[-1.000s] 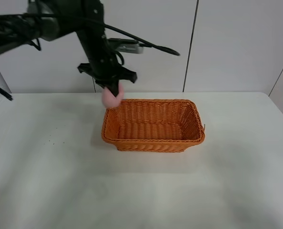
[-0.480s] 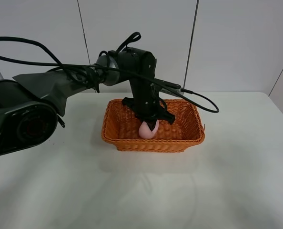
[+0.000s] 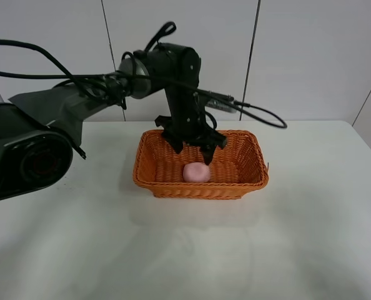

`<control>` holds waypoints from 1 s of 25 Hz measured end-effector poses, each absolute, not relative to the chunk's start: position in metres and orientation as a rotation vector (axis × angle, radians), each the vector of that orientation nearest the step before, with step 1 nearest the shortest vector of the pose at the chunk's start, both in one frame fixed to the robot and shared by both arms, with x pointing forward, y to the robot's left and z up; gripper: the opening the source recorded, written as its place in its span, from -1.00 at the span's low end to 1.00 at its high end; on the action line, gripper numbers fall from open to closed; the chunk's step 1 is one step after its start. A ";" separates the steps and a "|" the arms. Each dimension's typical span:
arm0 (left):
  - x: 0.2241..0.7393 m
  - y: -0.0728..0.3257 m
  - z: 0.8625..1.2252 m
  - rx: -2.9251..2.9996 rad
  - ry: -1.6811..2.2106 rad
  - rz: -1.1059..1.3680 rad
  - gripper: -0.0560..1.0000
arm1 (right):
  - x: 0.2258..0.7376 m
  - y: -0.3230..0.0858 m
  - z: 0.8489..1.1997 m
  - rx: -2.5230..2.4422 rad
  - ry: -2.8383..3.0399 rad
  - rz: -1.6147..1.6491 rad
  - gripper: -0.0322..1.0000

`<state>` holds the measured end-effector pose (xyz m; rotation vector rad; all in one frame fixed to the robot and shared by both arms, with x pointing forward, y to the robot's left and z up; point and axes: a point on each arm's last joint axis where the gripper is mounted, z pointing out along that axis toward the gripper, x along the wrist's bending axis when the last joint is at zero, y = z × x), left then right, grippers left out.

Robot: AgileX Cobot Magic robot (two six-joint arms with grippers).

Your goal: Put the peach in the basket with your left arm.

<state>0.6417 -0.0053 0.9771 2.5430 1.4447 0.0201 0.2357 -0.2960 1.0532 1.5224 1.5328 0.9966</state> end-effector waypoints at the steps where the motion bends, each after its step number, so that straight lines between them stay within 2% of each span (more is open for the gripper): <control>1: 0.646 -0.001 0.990 2.506 1.440 0.046 0.56 | 0.236 -0.296 1.053 1.522 1.533 0.997 0.41; 5: 0.659 0.025 1.029 2.409 1.437 0.118 0.56 | 0.236 -0.296 1.053 1.522 1.533 0.997 0.41; 8: 0.673 0.050 1.038 2.366 1.476 0.149 0.56 | 0.236 -0.296 1.053 1.522 1.533 0.997 0.41; 13: 0.703 0.111 1.032 2.321 1.591 0.181 0.56 | 0.236 -0.296 1.053 1.522 1.533 0.997 0.41; 18: 0.726 0.191 1.022 2.290 1.738 0.242 0.56 | 0.236 -0.296 1.053 1.522 1.533 0.997 0.41; 25: 0.738 0.281 1.020 2.149 1.948 0.280 0.56 | 0.236 -0.296 1.053 1.522 1.533 0.997 0.41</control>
